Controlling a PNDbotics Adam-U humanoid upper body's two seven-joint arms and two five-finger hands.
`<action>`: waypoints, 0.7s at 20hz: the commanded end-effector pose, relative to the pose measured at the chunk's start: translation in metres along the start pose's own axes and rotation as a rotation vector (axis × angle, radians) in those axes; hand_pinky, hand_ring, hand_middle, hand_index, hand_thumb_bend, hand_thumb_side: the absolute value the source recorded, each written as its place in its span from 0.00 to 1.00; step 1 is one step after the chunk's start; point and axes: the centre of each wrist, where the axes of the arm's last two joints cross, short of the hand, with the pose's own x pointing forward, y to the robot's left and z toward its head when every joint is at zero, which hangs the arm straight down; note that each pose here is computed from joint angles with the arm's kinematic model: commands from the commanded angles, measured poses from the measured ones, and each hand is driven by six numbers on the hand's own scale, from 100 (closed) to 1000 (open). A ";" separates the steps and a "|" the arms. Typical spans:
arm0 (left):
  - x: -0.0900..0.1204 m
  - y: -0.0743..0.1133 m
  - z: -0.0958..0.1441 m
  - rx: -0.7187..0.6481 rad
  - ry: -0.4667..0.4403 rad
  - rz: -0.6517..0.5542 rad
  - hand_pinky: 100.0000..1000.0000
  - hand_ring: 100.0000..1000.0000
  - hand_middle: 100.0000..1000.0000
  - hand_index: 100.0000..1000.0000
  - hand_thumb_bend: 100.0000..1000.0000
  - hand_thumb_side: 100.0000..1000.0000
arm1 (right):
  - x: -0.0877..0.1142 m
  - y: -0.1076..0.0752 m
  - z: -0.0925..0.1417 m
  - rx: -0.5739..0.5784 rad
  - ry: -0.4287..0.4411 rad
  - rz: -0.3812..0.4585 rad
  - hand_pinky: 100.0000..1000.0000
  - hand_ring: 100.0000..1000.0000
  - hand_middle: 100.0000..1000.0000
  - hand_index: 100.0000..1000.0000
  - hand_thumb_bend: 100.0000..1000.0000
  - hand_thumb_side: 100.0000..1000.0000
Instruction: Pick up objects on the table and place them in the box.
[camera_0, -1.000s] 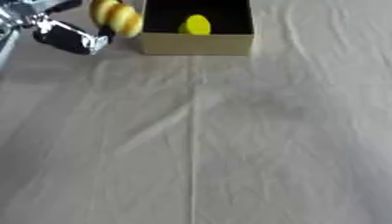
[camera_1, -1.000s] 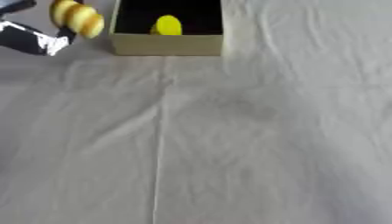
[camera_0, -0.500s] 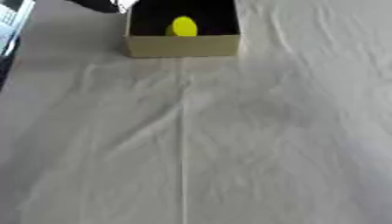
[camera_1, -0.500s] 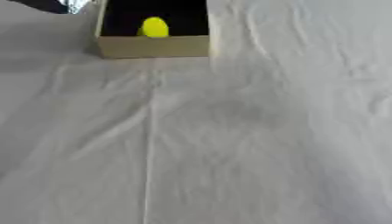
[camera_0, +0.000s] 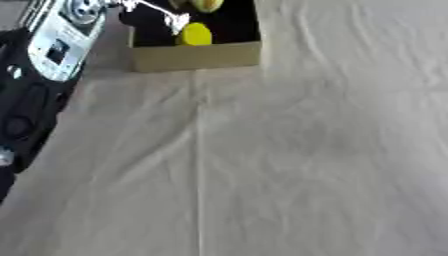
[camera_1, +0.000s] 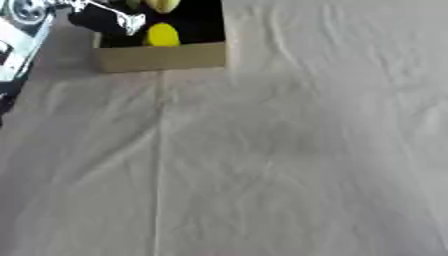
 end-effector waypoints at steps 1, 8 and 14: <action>-0.014 0.005 -0.001 0.042 0.049 -0.023 0.78 0.79 0.69 0.74 0.00 0.06 | 0.007 -0.001 -0.006 0.009 -0.039 -0.005 0.93 0.83 0.53 0.79 0.00 0.54; -0.033 -0.008 -0.001 0.078 0.127 -0.056 0.83 0.86 0.78 0.88 0.00 0.14 | 0.005 0.002 -0.003 0.025 -0.022 -0.009 0.93 0.83 0.53 0.79 0.00 0.54; -0.034 -0.005 0.000 0.080 0.125 -0.122 0.92 0.96 0.86 0.99 0.27 0.70 | 0.003 0.004 0.000 0.039 0.000 -0.012 0.93 0.83 0.53 0.79 0.00 0.54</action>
